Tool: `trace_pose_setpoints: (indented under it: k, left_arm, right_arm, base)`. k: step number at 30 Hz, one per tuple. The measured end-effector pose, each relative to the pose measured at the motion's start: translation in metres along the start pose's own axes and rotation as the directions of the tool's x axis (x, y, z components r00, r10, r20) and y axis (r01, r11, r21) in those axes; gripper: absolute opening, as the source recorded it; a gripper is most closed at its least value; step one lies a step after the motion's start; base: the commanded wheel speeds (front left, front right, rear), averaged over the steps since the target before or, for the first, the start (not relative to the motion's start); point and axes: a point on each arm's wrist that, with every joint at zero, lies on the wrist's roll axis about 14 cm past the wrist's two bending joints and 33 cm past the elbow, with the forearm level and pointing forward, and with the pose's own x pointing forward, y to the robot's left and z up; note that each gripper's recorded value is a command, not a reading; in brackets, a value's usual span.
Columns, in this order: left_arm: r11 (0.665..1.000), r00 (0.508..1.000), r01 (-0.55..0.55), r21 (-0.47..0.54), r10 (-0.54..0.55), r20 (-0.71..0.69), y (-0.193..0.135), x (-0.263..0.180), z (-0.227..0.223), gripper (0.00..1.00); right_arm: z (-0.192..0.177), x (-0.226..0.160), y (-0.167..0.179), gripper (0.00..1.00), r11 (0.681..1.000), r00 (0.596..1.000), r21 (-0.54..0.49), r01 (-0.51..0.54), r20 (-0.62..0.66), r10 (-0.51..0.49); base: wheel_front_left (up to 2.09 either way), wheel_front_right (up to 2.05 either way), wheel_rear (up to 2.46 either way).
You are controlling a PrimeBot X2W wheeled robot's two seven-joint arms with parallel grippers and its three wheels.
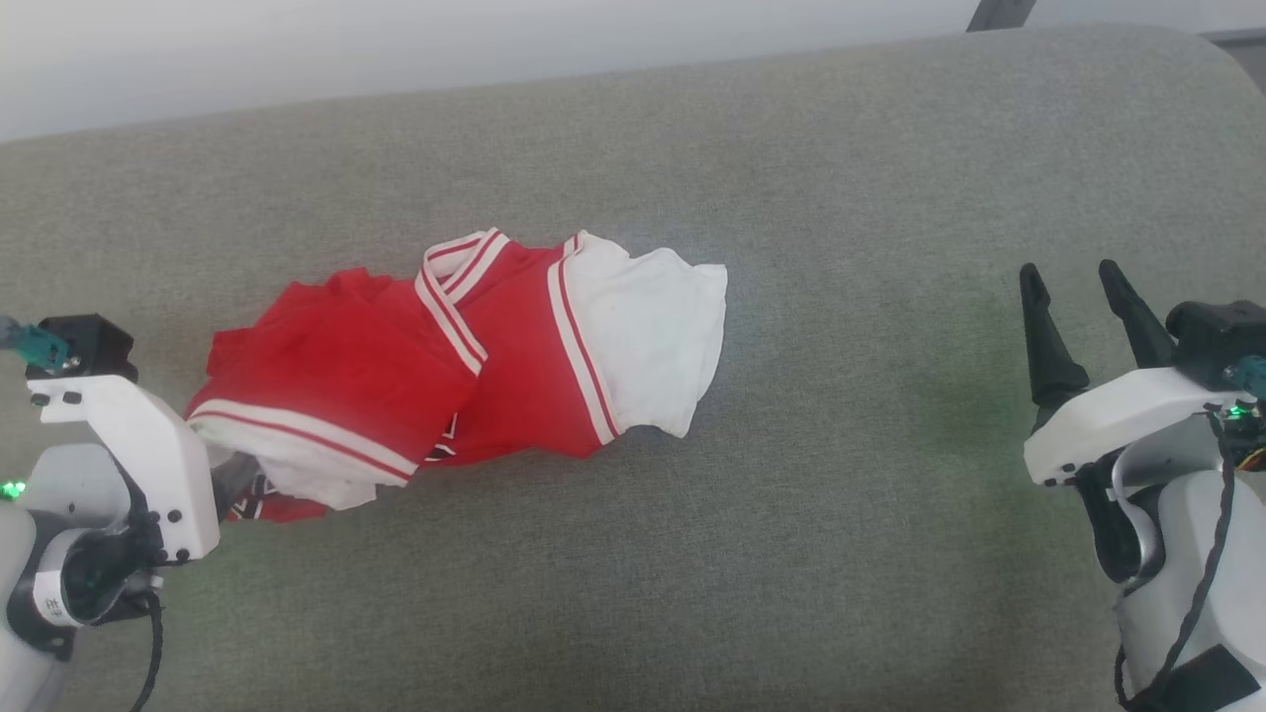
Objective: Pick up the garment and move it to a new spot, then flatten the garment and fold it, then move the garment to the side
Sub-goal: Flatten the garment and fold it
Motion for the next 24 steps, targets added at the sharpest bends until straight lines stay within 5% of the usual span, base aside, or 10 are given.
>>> trace_pose_setpoints:
  k: [11, 24]
  left_arm:
    - [0.989, 0.998, 0.03, 0.145, -0.036, 0.044, -0.03, -0.028, 0.027, 1.0]
    - [0.933, 0.993, 0.114, 0.342, -0.112, -0.024, -0.086, -0.031, 0.029, 1.0]
  right_arm:
    - [0.011, -0.002, 0.008, 1.0, 1.0, 0.999, -0.003, -0.022, 0.029, 0.022]
    - [0.012, -0.006, 0.007, 1.0, 1.0, 0.999, -0.005, -0.019, 0.028, 0.019]
  base:
    - [0.0, 0.0, 0.0]
    - [0.0, 0.0, 0.0]
